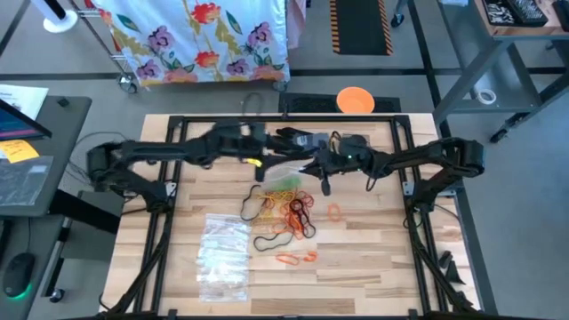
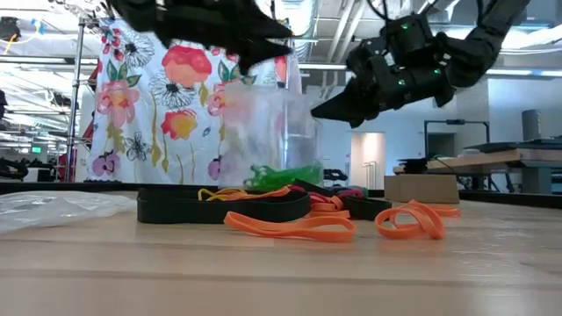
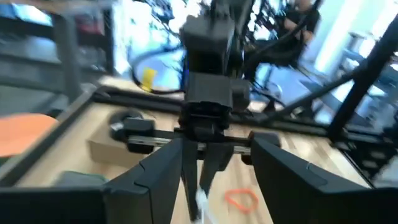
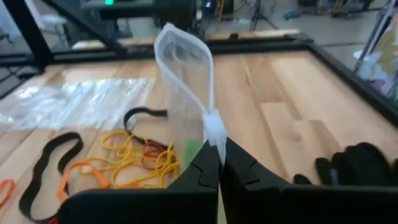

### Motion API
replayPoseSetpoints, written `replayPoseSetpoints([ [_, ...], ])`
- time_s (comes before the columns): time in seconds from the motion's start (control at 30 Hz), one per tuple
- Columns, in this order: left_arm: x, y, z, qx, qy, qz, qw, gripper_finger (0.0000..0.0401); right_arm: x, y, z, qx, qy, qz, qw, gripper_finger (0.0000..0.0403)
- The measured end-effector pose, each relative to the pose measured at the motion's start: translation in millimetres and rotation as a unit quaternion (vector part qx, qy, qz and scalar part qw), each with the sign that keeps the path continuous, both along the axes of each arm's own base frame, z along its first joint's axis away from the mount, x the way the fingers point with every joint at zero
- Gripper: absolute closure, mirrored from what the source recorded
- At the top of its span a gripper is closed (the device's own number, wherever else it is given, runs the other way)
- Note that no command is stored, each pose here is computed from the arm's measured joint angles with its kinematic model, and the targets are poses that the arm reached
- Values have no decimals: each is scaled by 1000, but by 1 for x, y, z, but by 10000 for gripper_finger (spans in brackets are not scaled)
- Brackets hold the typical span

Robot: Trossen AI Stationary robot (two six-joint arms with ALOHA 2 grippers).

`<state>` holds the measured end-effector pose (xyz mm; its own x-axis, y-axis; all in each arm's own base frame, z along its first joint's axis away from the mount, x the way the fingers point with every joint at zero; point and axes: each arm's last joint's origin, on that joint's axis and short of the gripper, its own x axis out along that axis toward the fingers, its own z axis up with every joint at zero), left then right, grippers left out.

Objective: Sort rubber bands
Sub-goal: Close the transparent zip bag containing the green rubber bands

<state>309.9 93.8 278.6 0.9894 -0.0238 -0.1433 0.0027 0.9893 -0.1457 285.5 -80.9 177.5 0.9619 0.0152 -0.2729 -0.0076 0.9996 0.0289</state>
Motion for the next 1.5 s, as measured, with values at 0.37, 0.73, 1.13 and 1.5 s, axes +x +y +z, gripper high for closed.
replayPoseSetpoints([
  [0.37,46,5,-28,-16,111,-46,993,212,4,5,3,-20,25,-21,999,403],
  [0.73,53,-5,-39,-5,137,-5,990,212,4,2,3,-18,26,-26,999,403],
  [1.13,58,-5,-49,-7,145,-11,989,212,3,2,1,-11,33,-25,999,403],
  [1.5,53,-4,-46,15,163,15,986,213,3,2,1,-11,32,-25,999,403],
])
